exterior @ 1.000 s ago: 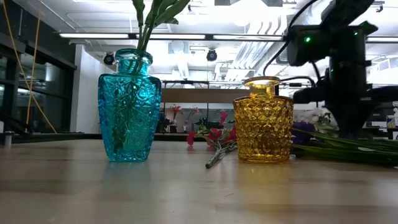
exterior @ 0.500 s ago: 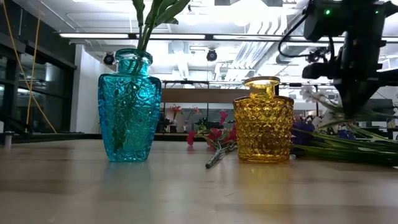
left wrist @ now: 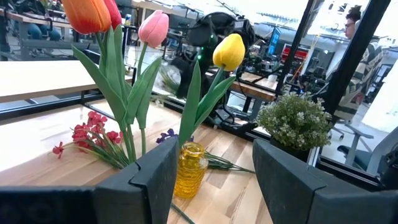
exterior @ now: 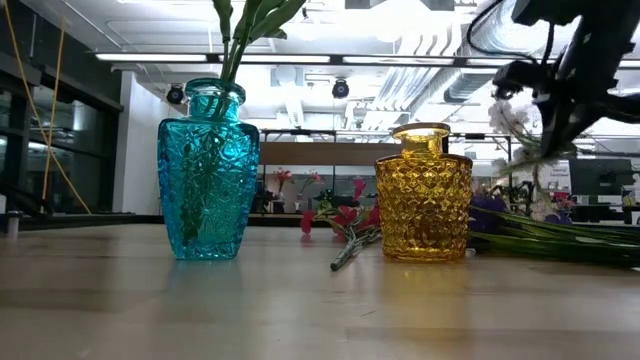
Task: Pick and place flowers into a vace then onto a shelf
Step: Put the white flowers into the yellow vase
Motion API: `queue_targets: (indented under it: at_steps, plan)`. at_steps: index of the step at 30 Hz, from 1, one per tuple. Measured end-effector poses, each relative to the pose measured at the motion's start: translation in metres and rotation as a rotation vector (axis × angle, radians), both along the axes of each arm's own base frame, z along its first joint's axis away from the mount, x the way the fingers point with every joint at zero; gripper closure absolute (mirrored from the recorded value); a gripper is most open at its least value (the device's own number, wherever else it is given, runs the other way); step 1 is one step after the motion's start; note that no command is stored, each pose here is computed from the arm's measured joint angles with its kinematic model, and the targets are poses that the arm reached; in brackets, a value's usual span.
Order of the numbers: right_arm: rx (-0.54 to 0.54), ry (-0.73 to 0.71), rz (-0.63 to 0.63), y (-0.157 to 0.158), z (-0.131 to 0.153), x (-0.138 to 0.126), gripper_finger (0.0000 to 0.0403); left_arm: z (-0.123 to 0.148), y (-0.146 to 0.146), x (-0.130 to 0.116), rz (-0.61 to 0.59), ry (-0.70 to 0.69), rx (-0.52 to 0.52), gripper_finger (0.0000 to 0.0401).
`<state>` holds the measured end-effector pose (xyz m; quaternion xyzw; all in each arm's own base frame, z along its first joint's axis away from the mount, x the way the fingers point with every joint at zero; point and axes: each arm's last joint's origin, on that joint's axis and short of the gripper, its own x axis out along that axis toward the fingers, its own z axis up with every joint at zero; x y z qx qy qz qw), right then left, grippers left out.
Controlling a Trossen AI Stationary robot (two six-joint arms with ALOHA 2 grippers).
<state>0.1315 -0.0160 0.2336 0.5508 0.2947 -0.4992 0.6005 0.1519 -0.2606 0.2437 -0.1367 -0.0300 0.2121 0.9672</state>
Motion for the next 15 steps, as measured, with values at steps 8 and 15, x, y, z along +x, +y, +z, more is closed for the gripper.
queue_targets:
  at_steps: [8,15]
  plan:
    - [-0.191,-0.151,0.022,-0.004,0.048,-0.006,0.0398,0.0,0.0,0.0,0.0,0.0,-0.001,0.0162]
    - [-0.363,-0.273,0.046,-0.006,0.103,-0.013,0.0398,0.0,0.0,0.0,0.0,-0.002,-0.005,0.0162]
